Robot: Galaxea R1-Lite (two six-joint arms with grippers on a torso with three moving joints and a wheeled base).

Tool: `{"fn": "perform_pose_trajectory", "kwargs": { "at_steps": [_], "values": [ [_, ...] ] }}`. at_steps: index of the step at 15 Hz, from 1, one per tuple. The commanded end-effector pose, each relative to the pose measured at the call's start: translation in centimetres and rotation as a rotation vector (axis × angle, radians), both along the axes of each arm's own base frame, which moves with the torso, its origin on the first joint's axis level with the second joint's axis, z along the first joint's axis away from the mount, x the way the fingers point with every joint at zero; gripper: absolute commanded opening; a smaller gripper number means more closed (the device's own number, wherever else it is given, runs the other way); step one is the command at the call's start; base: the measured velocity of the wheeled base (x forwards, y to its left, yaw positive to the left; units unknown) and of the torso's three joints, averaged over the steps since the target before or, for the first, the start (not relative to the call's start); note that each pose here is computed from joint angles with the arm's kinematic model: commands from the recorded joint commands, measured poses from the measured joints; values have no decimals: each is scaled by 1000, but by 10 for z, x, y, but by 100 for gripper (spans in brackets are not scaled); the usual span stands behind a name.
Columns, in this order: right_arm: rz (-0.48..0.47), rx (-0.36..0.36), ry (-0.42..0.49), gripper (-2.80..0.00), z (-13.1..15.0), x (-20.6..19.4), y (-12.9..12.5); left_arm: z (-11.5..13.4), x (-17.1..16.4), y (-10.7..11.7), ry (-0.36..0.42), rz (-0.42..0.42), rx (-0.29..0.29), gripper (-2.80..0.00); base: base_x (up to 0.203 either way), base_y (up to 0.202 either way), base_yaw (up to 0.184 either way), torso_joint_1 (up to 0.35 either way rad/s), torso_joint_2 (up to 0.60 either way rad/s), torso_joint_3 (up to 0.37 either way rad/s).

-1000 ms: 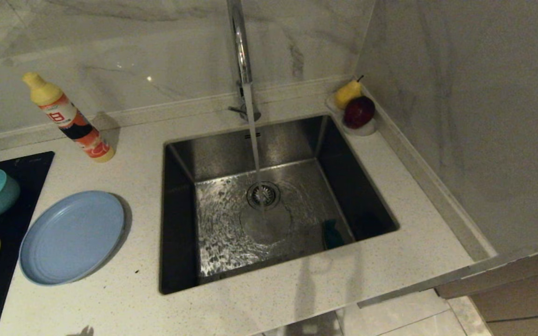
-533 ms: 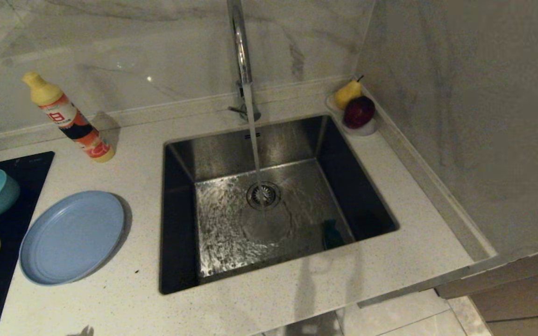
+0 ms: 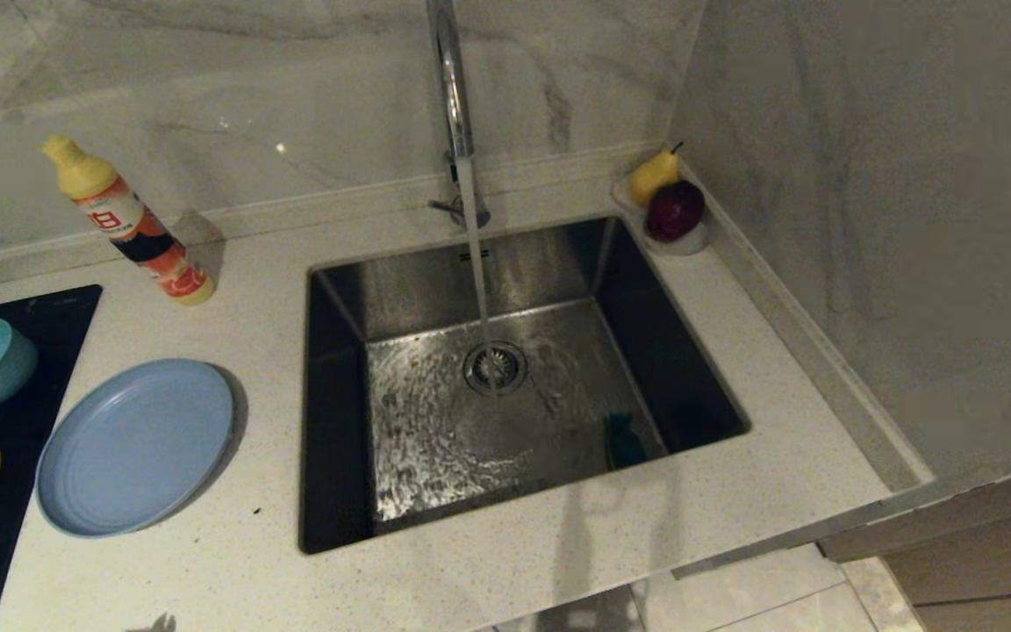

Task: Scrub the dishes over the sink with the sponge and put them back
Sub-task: Turn off the faucet

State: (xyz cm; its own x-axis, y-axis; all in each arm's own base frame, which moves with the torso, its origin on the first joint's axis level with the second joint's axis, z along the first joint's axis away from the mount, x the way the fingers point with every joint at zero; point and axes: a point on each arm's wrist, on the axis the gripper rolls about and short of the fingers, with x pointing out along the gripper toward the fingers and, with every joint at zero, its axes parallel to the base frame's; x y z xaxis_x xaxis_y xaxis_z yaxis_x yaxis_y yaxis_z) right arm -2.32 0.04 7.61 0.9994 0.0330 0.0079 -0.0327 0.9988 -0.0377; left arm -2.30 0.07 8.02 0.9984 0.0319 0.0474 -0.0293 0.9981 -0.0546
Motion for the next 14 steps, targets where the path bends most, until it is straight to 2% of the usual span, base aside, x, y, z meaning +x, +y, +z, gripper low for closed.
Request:
{"fn": "perform_pose_trajectory", "kwargs": {
  "at_steps": [1,4,6,8,9,11,12,14],
  "values": [
    [1,-1,0,-280,0,0,0,-4,2,0,9,2,-4,-280,0,0,0,0,0,0],
    [1,-1,0,-280,0,0,0,-4,2,0,0,9,16,-280,0,0,0,0,0,0],
    [1,-1,0,-280,0,0,0,-4,3,0,-28,4,80,-280,0,0,0,0,0,0],
    [0,2,1,-280,0,0,0,5,1,0,-76,11,55,-280,0,0,0,0,0,0],
    [1,1,0,-280,0,0,0,21,-4,0,-119,11,49,-280,0,0,0,0,0,0],
    [1,2,0,-280,0,0,0,74,-19,0,-197,-11,45,-280,0,0,0,0,0,0],
    [1,2,0,-280,0,0,0,98,-18,-1,-186,-37,45,-280,0,0,0,0,0,0],
    [1,2,0,-280,0,0,0,143,8,-2,-85,-101,32,-280,0,0,0,0,0,0]
  ]
}}
